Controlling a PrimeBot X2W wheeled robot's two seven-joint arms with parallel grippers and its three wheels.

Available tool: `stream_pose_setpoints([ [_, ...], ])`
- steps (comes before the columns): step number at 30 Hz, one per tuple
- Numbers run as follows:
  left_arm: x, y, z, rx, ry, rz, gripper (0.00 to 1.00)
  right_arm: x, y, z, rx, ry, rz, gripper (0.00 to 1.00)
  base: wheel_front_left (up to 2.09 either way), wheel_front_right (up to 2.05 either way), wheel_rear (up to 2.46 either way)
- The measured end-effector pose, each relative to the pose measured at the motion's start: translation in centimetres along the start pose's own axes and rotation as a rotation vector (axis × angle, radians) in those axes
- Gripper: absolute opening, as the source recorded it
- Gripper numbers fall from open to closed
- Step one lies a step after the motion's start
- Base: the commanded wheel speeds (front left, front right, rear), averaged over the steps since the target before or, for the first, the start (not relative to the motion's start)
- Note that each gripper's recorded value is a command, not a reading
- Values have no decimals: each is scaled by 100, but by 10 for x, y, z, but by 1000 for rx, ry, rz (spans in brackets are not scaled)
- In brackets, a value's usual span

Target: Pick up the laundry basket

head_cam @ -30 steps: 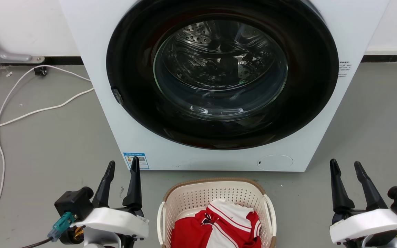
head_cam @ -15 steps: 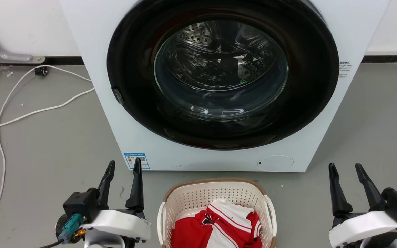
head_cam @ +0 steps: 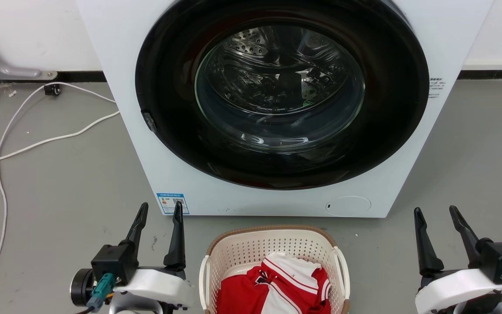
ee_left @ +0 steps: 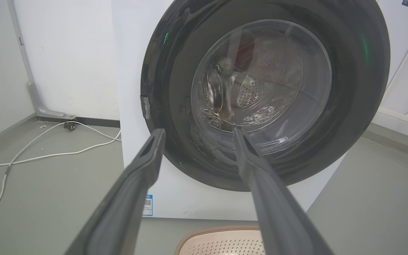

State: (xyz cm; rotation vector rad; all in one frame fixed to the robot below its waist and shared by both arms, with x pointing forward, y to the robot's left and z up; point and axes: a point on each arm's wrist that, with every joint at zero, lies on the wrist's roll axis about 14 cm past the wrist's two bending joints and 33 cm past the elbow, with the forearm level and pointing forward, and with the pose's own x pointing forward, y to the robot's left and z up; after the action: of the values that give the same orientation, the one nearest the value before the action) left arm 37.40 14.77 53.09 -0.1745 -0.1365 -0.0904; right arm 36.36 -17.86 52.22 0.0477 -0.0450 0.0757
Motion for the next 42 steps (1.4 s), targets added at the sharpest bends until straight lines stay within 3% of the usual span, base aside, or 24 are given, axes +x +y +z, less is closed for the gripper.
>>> stream_pose_setpoints([
  [11, -1, -1, -3, 64, 0, -3, 100, -1, 0, 2, -57, -12, 4, 100, 0, 0, 0],
  [35, -2, 4, -8, 67, 15, 19, 100, -2, -3, -3, -37, -1, -7, 100, 0, 0, 0],
  [42, 8, 5, -15, 88, 32, 10, 100, 4, -6, -19, -29, 68, -15, 100, 0, 0, 0],
])
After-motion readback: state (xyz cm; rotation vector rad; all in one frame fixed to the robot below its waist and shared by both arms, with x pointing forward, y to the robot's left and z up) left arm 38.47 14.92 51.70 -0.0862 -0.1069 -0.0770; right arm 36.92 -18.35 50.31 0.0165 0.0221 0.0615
